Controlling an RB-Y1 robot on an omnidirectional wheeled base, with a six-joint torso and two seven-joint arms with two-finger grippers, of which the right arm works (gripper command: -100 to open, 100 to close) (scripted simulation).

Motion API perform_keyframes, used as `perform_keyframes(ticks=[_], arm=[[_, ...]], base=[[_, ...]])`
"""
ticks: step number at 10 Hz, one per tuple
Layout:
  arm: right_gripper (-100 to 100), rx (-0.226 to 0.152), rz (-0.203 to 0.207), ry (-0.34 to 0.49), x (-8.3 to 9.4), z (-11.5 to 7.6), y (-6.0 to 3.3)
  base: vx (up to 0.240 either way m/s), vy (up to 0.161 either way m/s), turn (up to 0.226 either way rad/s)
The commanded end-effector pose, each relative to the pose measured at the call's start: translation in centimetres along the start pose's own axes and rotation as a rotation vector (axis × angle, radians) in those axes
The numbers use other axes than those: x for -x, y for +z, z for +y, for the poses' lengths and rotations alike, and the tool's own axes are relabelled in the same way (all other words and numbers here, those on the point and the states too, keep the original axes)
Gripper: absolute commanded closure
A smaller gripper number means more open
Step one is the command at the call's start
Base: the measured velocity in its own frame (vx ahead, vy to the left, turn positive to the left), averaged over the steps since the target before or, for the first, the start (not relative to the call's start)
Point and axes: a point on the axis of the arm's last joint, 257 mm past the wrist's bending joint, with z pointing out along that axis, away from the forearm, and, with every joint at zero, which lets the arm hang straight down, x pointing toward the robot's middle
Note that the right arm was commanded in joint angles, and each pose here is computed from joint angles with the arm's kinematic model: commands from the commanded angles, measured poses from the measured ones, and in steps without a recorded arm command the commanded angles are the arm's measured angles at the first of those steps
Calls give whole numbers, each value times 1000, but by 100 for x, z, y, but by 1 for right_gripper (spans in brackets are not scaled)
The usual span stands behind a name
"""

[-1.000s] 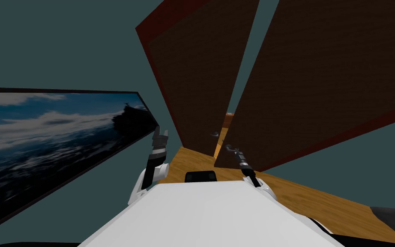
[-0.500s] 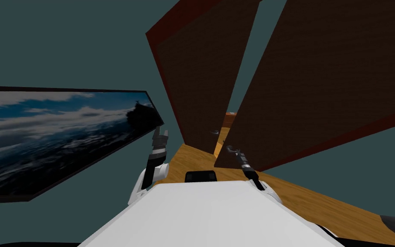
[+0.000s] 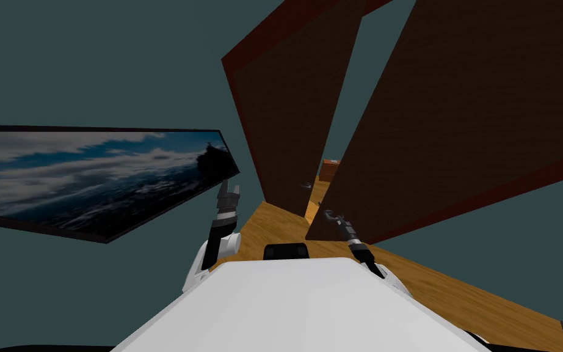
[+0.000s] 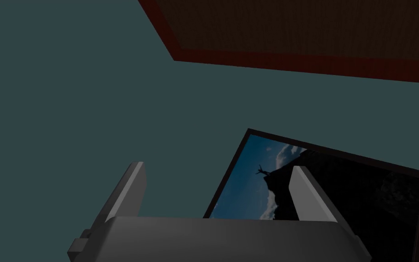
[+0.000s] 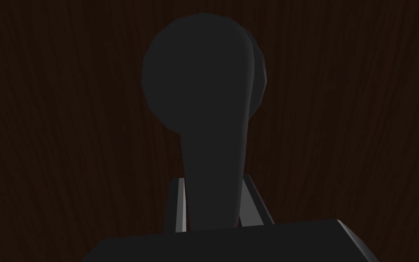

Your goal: Pull the door open

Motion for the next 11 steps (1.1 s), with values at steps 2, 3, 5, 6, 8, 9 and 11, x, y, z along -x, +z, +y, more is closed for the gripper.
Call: perform_keyframes(ticks=[2,3,5,6,8,9,11], arm=[[100,-3,11,3,-6,-17,-25],[100,-8,27,5,-19,-42,-131],[100,-6,46,7,-40,-43,-223],[100,-6,46,7,-40,-43,-223],[100,-5,68,10,-64,-44,-326],[100,-4,78,11,-75,-44,-375],[100,-4,98,15,-98,-42,-468]], base=[[-110,-34,33],[-154,-40,182],[-225,-48,158],[-155,-42,85],[-150,-45,110],[-182,-88,178],[-224,-87,186]])
